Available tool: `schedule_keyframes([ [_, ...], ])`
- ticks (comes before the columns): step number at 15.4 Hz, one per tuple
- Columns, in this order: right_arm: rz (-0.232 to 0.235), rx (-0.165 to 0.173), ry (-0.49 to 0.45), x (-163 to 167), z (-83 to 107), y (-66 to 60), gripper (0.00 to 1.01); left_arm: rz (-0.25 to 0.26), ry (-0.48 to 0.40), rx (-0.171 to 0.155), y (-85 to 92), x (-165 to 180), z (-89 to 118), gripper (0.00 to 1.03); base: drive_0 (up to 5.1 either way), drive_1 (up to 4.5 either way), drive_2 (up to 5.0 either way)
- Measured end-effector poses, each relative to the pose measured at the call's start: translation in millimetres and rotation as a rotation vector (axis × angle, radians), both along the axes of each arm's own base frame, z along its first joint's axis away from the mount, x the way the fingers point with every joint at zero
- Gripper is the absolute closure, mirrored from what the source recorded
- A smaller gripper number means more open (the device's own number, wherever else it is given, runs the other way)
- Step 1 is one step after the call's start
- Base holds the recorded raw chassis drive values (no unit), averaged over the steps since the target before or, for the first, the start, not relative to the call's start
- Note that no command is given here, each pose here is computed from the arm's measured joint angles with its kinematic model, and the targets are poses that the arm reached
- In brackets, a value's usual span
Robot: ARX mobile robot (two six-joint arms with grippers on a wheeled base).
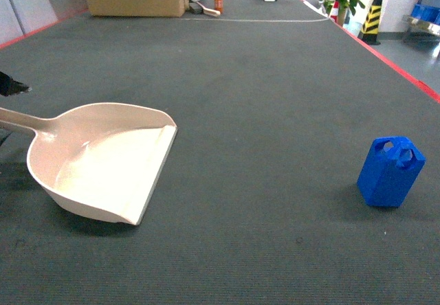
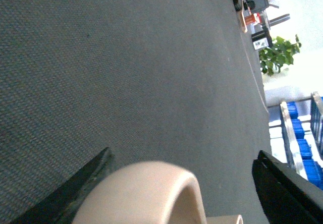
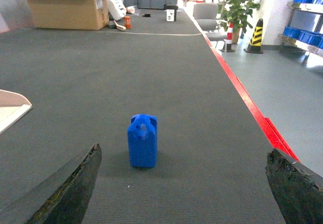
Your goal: Place part in tray to right shelf
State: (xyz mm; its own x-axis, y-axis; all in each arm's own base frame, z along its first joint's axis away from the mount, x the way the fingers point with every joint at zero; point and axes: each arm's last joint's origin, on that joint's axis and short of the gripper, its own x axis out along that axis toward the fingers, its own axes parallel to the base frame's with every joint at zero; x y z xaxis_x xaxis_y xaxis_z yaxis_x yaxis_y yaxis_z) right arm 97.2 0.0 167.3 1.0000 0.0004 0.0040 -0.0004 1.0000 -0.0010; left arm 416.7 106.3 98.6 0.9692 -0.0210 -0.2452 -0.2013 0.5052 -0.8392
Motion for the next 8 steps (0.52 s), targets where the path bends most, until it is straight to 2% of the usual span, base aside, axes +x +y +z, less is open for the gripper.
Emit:
schedule_keyframes([
  [3, 0.0, 0.0, 0.0, 0.0, 0.0, 0.0, 0.03, -0.003, -0.063, -0.068, -0.5, 3.8, -3.1, 0.62, 0.0, 0.0, 0.0],
  [4, 0.0, 0.0, 0.0, 0.0, 0.0, 0.0, 0.03, -0.003, -0.086, -0.086, -2.7, 2.5, -2.4, 0.73, 0.0, 0.0, 0.0],
  [6, 0.0, 0.0, 0.0, 0.0, 0.0, 0.0, 0.03, -0.002, -0.099, -0.104, -5.9, -0.2, -2.6, 0.82, 0.0, 0.0, 0.0],
  [8, 0.0, 0.0, 0.0, 0.0, 0.0, 0.0, 0.03, -0.001, -0.11, -0.124, -9.0, -2.5, -2.6, 0.86, 0.0, 0.0, 0.0],
])
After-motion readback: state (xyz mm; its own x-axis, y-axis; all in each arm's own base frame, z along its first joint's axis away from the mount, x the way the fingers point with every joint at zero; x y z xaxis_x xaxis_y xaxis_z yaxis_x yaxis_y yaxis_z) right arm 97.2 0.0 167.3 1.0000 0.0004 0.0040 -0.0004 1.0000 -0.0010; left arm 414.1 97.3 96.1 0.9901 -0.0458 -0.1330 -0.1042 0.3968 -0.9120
